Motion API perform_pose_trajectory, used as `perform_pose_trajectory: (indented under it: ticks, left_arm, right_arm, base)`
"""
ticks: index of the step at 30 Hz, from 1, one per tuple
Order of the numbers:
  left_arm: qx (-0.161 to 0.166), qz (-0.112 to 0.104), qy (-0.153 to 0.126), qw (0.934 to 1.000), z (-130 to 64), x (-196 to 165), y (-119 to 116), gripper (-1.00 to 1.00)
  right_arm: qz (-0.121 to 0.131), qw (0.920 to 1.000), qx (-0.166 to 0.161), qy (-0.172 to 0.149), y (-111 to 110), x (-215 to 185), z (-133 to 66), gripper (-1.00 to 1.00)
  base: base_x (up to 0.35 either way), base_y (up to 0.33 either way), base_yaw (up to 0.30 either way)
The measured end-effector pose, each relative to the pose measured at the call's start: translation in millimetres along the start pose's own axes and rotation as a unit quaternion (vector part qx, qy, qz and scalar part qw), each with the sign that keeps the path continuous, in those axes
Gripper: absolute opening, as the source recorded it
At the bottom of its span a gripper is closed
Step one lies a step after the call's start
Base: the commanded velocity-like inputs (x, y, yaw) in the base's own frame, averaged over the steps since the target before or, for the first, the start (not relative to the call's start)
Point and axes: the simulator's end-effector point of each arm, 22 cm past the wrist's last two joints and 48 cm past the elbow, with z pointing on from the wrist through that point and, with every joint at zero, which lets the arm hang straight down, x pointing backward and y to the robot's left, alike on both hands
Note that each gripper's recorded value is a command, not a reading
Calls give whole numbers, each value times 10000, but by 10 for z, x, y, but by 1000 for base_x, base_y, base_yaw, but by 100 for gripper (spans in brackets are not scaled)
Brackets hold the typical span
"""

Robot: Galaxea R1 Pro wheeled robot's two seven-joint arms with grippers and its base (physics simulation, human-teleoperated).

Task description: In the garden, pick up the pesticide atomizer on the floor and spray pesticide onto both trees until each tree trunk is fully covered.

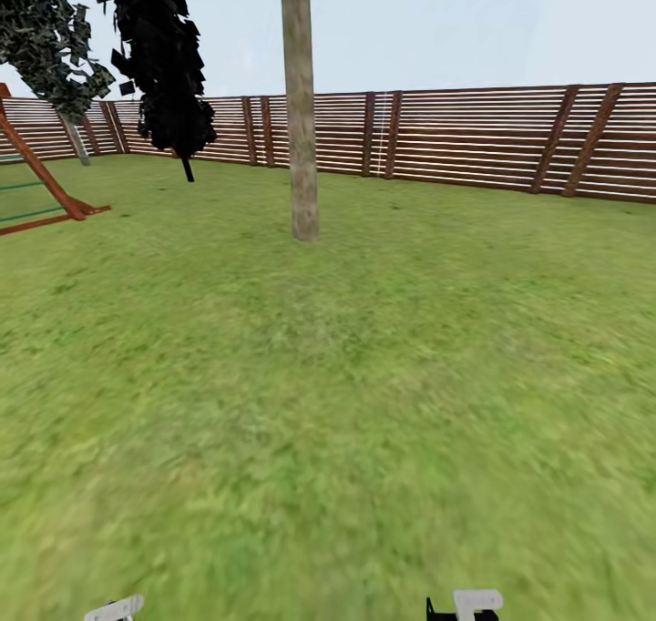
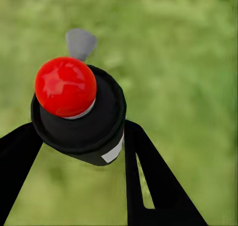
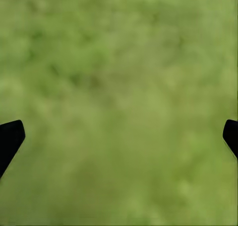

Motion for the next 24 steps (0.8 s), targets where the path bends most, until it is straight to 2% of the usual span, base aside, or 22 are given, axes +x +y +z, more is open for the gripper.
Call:
perform_pose_trajectory:
  ticks: [24]
  left_arm:
    - [-1,-1,2,10000,-3,5,2,-100]
  right_arm:
    - [2,10000,-3,-2,2,1,-1,100]
  base:
    - [341,0,0]
